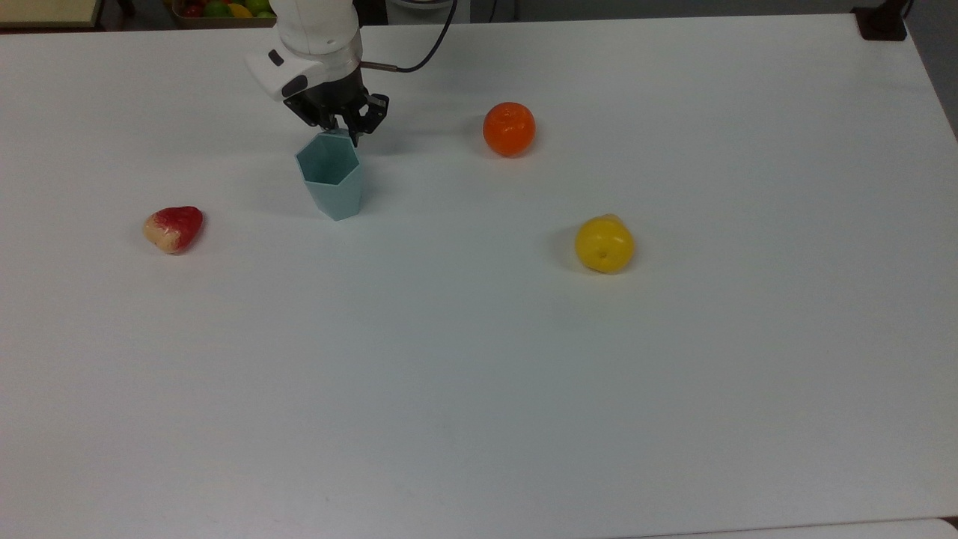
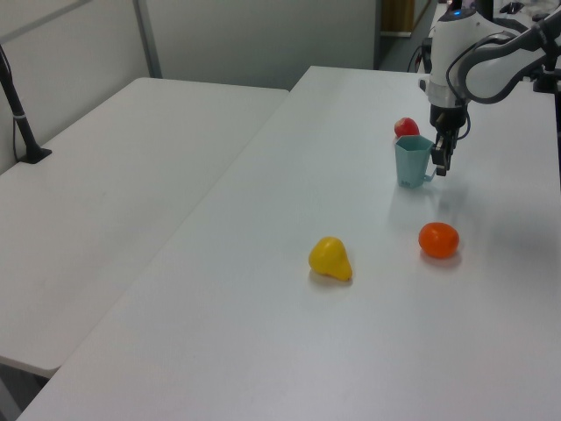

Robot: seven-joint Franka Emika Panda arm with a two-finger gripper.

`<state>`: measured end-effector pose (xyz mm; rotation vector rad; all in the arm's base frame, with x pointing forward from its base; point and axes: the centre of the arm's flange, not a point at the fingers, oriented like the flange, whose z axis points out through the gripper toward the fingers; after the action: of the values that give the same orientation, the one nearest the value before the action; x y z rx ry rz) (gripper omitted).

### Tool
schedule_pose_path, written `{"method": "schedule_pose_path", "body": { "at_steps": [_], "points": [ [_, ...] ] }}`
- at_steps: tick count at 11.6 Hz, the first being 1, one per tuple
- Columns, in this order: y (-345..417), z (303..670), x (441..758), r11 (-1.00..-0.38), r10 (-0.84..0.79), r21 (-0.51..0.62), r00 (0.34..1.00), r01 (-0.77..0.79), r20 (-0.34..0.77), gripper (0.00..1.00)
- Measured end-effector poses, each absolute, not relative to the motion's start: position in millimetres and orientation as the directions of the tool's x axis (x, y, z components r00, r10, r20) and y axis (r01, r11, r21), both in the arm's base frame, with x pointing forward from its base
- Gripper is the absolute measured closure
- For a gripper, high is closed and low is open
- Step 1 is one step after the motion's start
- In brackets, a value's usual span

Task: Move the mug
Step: 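Close the gripper on the teal mug's rim, then lift the teal mug and carry it toward the orange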

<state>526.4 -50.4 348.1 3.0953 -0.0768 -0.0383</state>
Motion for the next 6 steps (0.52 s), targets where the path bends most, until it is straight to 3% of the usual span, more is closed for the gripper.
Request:
{"method": "schedule_pose_path", "body": {
  "at_steps": [6],
  "points": [
    [-49.6,354.8,528.7,-0.998,-0.048,0.046,0.999,-0.048,-0.01,0.78]
  ]
}}
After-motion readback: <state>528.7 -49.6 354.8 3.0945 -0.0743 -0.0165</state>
